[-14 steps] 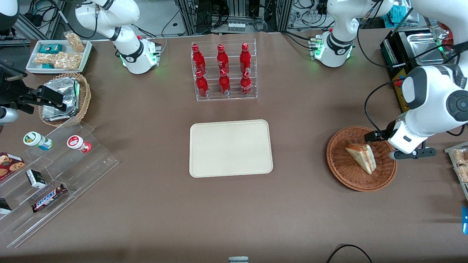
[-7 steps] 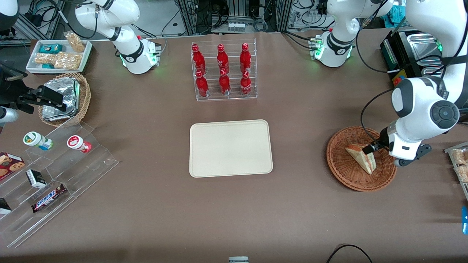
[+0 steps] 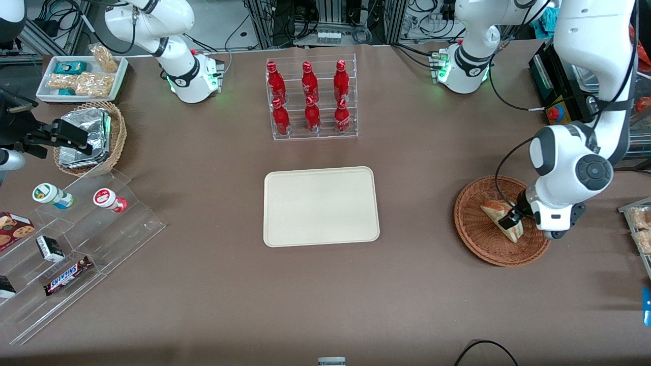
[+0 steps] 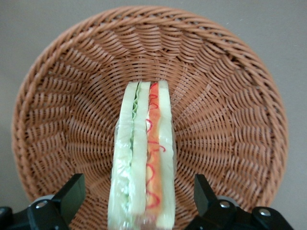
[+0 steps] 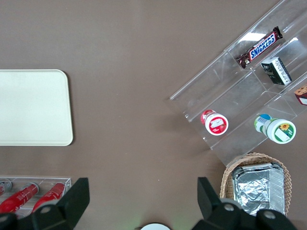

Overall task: Place sandwich from basket to tray
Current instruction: 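Close the left gripper on the wrapped sandwich and lift it, then carry the sandwich with the left gripper over the white tray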

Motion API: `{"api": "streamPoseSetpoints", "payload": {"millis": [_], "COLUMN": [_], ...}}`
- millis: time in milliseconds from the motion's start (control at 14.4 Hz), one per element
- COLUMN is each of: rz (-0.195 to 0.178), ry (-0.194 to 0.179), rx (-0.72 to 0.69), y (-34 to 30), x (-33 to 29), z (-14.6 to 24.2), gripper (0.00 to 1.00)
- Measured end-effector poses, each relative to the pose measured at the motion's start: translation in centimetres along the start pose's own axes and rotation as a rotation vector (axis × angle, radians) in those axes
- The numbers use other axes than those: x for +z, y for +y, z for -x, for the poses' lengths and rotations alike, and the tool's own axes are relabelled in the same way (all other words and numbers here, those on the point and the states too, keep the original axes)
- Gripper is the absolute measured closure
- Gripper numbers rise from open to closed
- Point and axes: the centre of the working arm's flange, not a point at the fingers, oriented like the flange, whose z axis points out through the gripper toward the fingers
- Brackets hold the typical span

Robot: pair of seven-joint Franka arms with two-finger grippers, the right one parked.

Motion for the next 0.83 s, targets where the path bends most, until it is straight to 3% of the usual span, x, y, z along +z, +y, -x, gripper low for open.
{"api": "streamPoseSetpoints", "payload": {"millis": [209, 557, 765, 835], "rz": [-0.012, -0.029, -0.063, -0.066], "ry": [-0.013, -0.031, -0.078, -0.088], "rx": [-0.012, 0.001, 0.092, 0.134], "y": [-0.3, -0.4, -0.3, -0.1], "x": [1.6, 1.3, -1.3, -2.9], "z": [0.3, 0.5, 0.6, 0.6], "gripper": [0.03, 0.54, 0.78, 0.81]}}
